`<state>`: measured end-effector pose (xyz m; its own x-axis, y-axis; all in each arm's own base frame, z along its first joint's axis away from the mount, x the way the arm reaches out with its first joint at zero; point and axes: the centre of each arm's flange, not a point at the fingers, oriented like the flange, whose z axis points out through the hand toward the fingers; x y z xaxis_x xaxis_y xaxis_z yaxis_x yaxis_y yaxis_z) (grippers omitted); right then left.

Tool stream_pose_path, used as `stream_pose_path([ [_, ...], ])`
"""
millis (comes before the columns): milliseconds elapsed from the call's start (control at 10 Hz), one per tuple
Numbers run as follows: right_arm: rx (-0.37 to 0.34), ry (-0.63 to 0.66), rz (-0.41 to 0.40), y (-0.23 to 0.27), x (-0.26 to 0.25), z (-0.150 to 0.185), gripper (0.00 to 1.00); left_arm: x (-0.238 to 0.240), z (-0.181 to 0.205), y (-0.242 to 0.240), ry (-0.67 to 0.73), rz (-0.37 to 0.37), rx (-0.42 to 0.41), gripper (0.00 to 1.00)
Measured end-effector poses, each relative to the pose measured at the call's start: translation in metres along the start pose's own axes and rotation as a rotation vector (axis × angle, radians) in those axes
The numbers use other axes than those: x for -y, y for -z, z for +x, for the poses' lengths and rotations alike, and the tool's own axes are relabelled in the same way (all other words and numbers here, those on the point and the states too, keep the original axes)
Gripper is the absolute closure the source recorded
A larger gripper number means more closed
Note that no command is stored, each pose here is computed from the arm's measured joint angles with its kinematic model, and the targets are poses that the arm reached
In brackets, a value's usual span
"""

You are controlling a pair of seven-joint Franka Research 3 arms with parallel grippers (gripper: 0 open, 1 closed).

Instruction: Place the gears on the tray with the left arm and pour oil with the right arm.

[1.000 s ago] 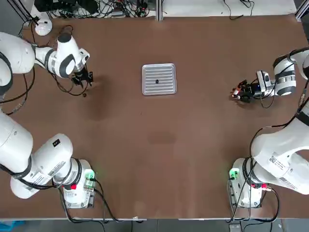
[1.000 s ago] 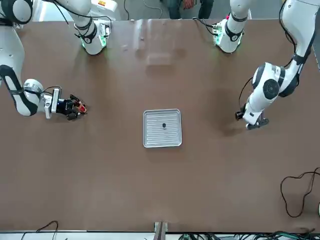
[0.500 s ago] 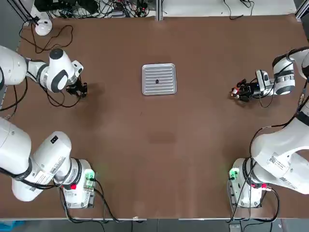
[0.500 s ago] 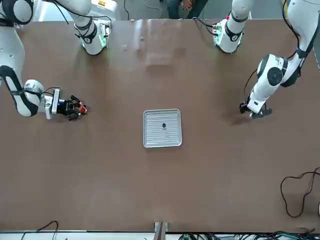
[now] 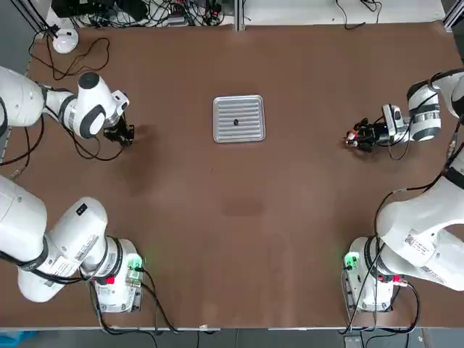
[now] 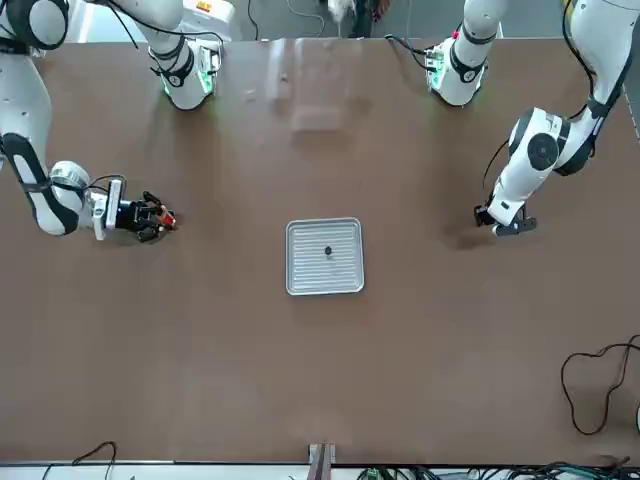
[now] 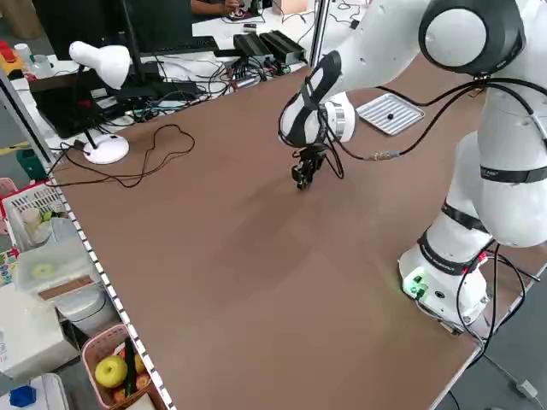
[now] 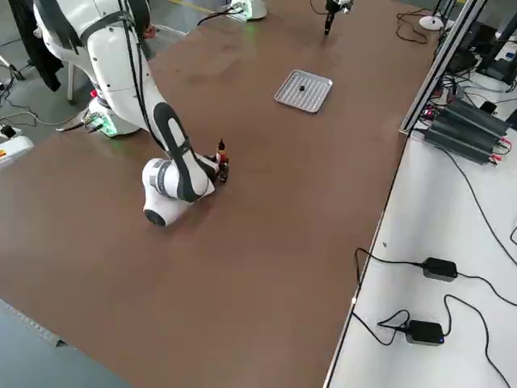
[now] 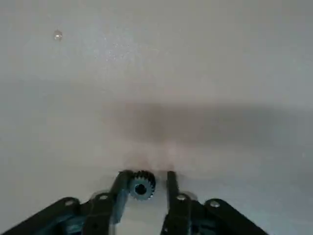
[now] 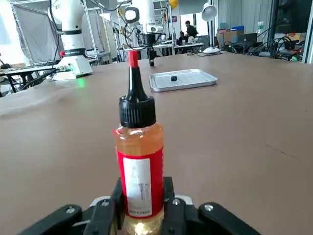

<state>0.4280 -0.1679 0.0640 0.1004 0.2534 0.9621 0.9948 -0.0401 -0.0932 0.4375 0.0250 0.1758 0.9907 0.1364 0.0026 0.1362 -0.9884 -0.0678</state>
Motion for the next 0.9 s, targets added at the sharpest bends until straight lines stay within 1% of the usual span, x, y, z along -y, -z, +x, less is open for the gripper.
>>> stream_pose_path([
  [100,-0.007,-0.006,-0.001,-0.003,-0.002,0.002,0.67,0.0,0.0,0.0,-0.001,0.001,0.0,0.75],
  [300,-0.036,-0.013,0.004,-0.016,-0.007,0.008,0.67,0.001,0.001,0.001,-0.001,0.003,-0.003,0.75],
  [400,-0.049,-0.014,0.002,-0.025,-0.011,0.012,0.67,-0.001,0.005,0.006,-0.003,0.003,-0.018,0.75],
  [500,-0.065,-0.016,-0.003,-0.039,-0.016,0.016,0.67,-0.012,0.015,0.018,0.002,-0.005,-0.053,0.75],
  [700,-0.091,-0.024,-0.004,-0.068,-0.025,0.026,0.67,-0.063,0.045,0.055,0.026,-0.045,-0.129,0.75],
  [900,-0.11,-0.03,-0.01,-0.089,-0.029,0.032,0.67,-0.124,0.074,0.095,0.086,-0.108,-0.132,0.75],
])
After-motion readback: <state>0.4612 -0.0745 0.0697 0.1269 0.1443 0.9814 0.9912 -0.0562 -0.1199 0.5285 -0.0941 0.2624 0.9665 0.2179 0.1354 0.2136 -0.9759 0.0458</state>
